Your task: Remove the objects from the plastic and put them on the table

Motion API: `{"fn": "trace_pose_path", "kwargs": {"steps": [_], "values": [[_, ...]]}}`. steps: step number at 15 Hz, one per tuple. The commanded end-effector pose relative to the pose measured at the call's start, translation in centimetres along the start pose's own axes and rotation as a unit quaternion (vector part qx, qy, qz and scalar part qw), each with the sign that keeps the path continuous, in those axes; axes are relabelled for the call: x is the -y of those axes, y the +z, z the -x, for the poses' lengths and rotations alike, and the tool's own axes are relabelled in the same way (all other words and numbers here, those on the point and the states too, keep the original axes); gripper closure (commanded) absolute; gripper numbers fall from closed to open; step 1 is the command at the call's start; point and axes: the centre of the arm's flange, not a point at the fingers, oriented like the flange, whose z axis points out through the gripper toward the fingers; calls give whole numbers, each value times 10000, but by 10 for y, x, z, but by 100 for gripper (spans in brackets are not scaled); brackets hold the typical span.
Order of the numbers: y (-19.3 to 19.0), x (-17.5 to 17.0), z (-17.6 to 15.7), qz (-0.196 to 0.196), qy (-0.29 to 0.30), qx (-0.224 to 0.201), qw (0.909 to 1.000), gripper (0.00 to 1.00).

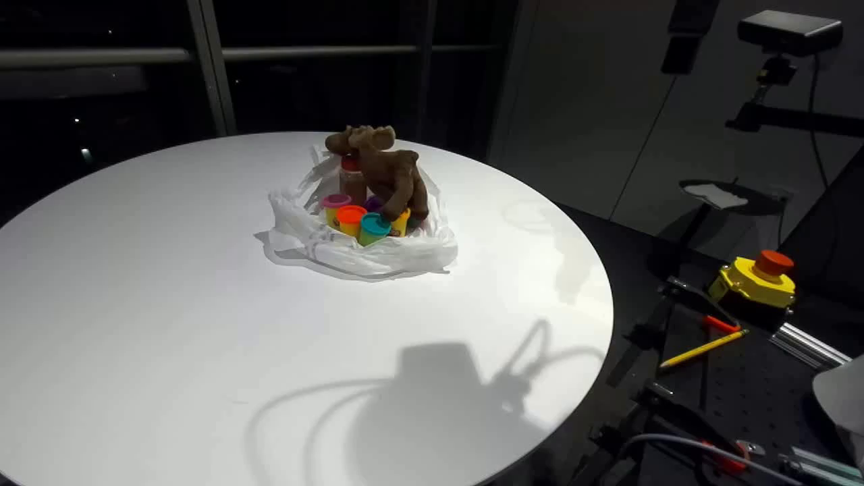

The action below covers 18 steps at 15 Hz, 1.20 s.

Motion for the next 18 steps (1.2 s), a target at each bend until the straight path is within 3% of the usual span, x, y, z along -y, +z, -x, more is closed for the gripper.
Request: {"fn": "trace_pose_path", "kwargs": {"steps": [1,10,13,15,18], "values": [[-1,0,-1,-1,-4,-19,10000,0],[-5,1,0,-4,-15,-57,10000,0],[-8,1,-25,164,-38,-177,9997,0],[-12,-1,-48,130,-63,-23,9999,0],[-21,-14,-93,40,-46,-114,9999,0]]}}
